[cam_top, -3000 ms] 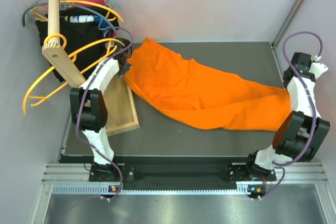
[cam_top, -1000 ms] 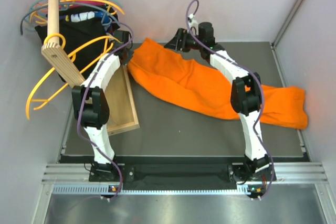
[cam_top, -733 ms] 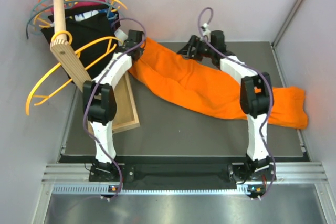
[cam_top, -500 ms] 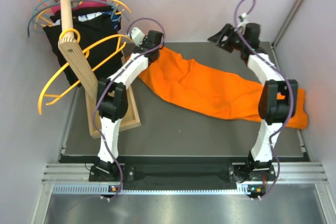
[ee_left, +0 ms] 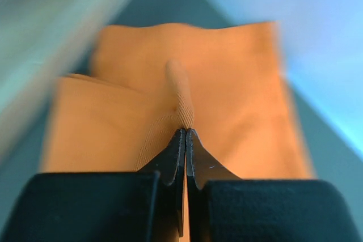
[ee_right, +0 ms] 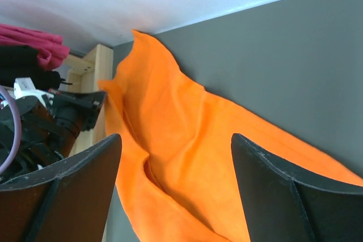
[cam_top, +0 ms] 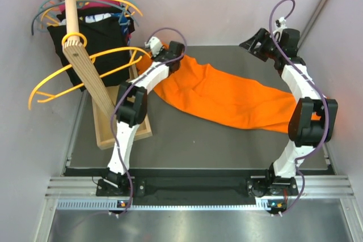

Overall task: Place the trousers on the hanger
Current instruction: Fold the trousers at the center of the board.

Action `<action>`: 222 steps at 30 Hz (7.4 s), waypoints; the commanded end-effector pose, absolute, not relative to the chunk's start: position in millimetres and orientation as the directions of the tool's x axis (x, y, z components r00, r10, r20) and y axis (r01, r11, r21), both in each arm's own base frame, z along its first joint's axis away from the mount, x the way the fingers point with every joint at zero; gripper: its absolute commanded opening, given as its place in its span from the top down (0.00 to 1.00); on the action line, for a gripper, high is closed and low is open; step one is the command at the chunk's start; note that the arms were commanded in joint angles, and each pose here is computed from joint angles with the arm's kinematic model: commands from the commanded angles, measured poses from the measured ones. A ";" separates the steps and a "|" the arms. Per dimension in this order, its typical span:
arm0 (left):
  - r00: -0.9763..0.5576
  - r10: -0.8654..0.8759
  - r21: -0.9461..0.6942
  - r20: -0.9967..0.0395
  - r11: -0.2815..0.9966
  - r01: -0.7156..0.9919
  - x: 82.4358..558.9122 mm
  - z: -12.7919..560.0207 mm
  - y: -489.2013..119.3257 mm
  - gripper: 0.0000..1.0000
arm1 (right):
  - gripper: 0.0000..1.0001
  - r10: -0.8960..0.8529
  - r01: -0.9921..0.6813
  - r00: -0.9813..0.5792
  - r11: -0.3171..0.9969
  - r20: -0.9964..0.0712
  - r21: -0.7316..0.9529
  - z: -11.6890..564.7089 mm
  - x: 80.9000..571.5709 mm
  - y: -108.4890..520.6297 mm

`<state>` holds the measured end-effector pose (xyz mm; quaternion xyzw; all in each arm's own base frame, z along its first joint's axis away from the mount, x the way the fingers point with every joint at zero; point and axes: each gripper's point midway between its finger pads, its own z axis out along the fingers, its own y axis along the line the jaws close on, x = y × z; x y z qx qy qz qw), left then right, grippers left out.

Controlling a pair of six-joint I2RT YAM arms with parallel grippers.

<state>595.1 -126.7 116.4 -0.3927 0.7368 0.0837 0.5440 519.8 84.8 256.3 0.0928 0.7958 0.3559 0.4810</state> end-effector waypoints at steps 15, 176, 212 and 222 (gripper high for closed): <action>0.252 -0.248 -0.353 -0.935 0.706 -0.615 682.1 194.8 -111.0 1.00 | 0.21 0.529 -0.193 -0.523 0.690 -0.668 0.698 247.5 491.7 87.3; -0.574 -0.481 -0.204 -0.662 0.853 -0.480 546.6 59.1 -121.8 1.00 | 0.32 0.108 -0.166 -0.772 0.917 -0.627 0.362 165.8 403.3 189.0; -0.422 -0.216 0.147 -0.880 0.722 -0.676 456.3 116.5 -119.6 0.64 | 0.28 0.091 -0.169 -0.757 0.930 -0.648 0.328 172.9 381.0 176.5; -0.426 -0.168 0.089 -0.889 0.850 -0.519 530.5 105.7 -183.3 0.84 | 0.25 0.088 -0.174 -0.772 0.923 -0.629 0.342 174.1 352.2 158.0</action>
